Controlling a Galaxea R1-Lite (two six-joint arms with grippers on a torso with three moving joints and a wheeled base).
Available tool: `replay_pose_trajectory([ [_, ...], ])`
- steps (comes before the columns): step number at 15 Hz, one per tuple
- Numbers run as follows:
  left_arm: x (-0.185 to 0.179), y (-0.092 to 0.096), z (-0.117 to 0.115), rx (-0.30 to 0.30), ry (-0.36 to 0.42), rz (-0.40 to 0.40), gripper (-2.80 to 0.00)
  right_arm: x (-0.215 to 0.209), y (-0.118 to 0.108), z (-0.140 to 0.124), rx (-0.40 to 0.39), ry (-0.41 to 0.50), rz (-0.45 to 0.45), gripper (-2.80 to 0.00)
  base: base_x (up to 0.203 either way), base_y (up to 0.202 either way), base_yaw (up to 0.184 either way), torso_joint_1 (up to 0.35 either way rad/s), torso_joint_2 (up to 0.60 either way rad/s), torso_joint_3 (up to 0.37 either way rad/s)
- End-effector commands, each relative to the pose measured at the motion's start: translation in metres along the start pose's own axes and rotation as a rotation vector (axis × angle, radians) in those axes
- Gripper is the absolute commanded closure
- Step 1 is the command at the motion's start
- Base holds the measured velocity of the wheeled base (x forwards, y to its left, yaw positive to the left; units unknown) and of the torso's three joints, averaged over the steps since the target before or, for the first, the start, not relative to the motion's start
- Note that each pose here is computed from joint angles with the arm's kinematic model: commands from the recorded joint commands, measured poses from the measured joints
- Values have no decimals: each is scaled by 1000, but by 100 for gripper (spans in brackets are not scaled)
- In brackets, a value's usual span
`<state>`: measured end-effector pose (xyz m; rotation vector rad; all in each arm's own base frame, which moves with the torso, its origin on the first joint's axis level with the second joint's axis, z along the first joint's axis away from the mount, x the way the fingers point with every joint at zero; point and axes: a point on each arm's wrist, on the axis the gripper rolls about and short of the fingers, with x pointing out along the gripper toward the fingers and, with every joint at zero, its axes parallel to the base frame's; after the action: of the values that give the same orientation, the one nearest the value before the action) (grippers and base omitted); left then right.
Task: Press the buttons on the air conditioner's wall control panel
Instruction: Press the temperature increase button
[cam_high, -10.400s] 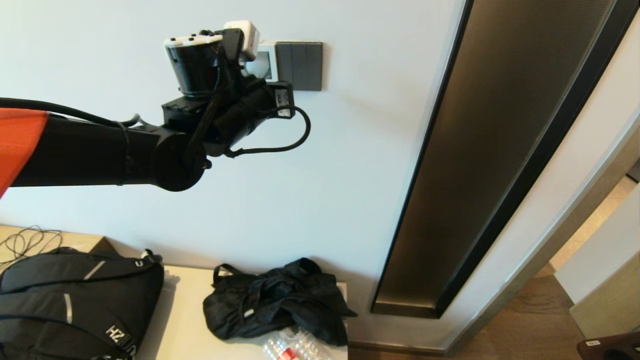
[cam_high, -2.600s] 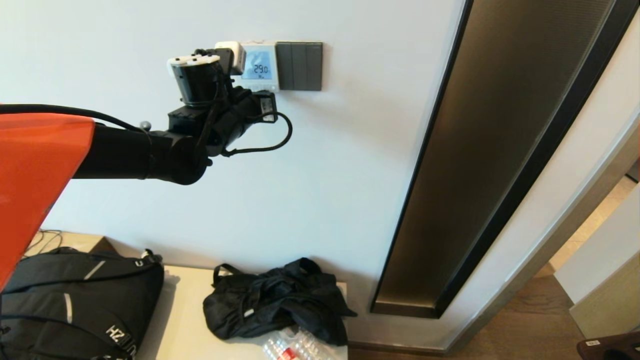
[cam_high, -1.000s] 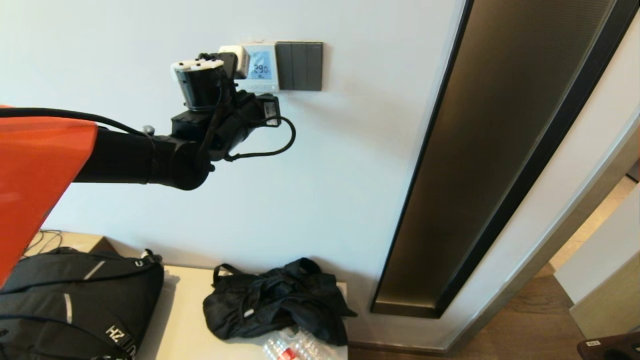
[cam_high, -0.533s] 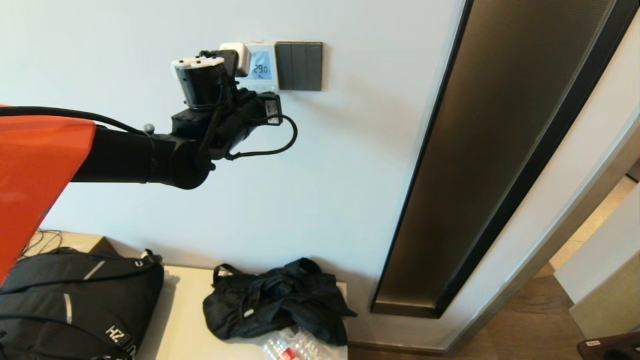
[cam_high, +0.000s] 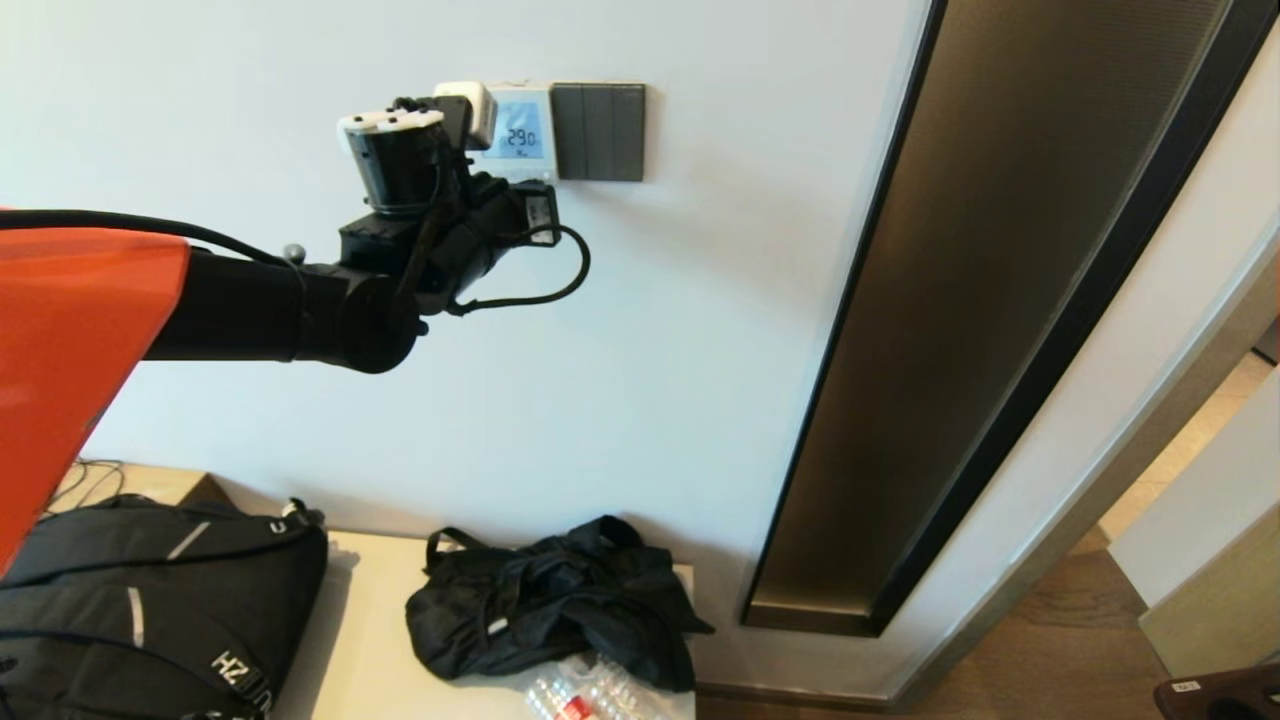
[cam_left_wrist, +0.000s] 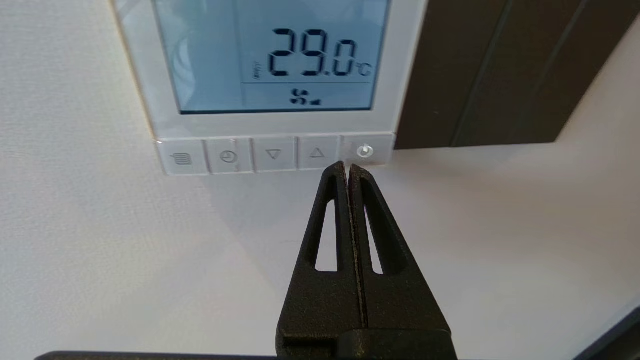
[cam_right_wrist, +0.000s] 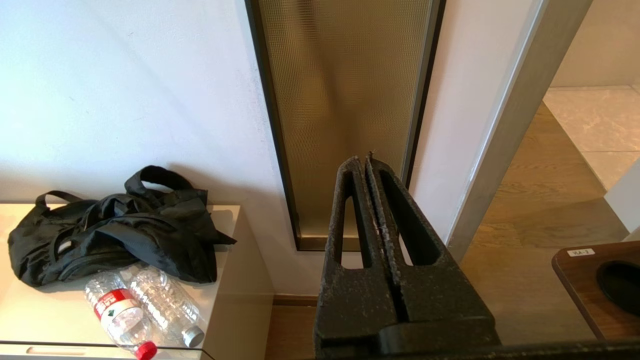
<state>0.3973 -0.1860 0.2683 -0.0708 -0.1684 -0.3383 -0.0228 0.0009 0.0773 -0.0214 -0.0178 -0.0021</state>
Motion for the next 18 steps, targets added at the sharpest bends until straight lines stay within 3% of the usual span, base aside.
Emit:
replay_pose_trajectory([
  [1, 2, 4, -1, 1, -4, 10, 0, 0, 0, 0, 0, 1, 0, 0, 0, 0, 0, 0, 0, 0],
  [18, 0, 5, 3, 0, -15, 12, 0, 0, 0, 0, 0, 1, 0, 0, 0, 0, 0, 0, 0, 0],
])
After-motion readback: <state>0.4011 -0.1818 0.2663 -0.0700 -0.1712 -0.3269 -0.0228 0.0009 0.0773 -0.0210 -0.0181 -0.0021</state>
